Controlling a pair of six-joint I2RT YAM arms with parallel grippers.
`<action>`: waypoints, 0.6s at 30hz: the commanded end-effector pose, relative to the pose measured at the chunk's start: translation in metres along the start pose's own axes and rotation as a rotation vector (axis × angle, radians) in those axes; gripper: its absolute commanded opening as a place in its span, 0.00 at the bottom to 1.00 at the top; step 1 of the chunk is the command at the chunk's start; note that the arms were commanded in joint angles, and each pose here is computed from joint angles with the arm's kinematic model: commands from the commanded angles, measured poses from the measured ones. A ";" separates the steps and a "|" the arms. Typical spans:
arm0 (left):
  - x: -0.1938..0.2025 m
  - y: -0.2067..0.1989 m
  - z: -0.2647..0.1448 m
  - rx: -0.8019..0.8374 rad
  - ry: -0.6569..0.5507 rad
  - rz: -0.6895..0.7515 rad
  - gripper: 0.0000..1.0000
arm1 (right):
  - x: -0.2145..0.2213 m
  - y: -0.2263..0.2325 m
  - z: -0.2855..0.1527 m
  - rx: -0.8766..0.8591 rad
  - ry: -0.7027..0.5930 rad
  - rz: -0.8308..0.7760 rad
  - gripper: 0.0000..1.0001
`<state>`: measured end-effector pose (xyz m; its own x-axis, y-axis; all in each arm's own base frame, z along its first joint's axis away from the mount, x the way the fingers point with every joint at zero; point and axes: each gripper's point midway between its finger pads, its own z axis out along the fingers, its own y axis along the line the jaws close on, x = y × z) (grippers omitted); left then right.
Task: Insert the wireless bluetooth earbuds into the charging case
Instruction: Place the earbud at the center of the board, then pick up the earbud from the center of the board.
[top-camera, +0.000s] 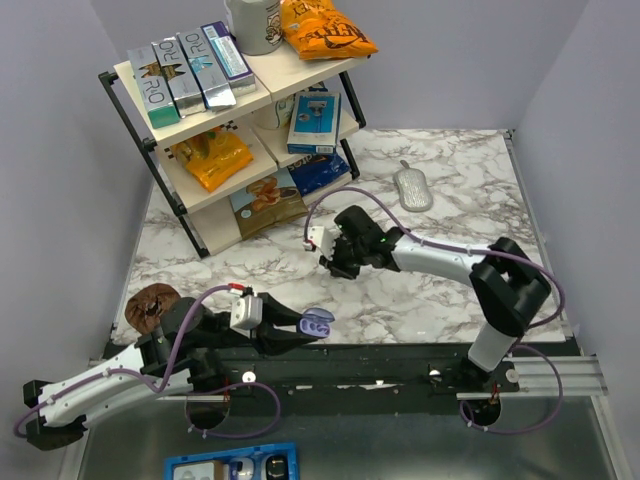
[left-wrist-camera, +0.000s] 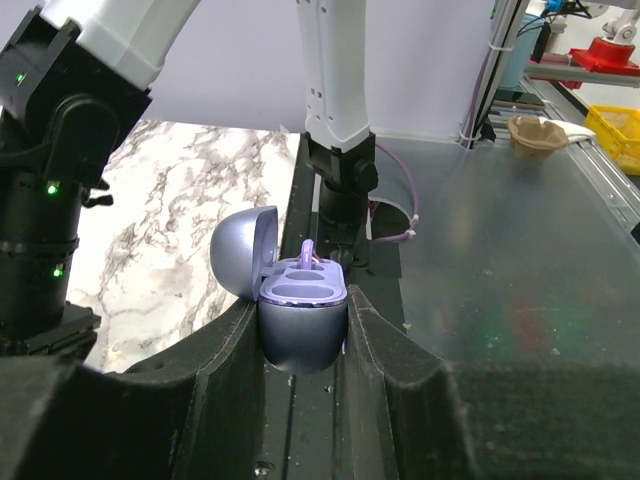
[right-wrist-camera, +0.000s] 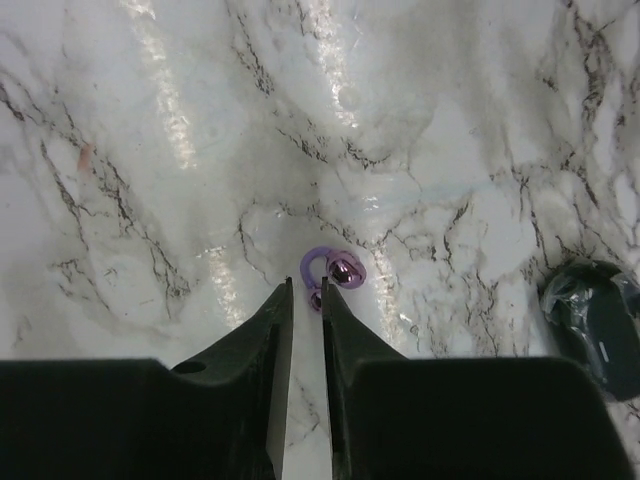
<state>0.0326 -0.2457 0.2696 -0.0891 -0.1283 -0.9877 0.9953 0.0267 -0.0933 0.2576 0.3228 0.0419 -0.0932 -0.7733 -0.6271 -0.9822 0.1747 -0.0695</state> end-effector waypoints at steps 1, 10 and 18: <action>-0.003 0.001 -0.004 -0.013 -0.026 0.018 0.00 | -0.039 -0.003 -0.036 0.101 -0.126 0.038 0.28; -0.006 0.013 -0.007 -0.090 -0.040 0.001 0.00 | -0.046 -0.022 -0.048 0.456 -0.049 0.685 0.40; -0.006 0.022 -0.009 -0.145 -0.036 -0.007 0.00 | -0.033 0.004 -0.024 0.486 0.053 0.898 0.34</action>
<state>0.0469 -0.2387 0.2714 -0.0827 -0.1549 -0.9845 0.9875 0.1204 -0.1019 0.2568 0.3512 0.0933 -0.6880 -0.3756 -0.6209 -0.5455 0.8320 0.1013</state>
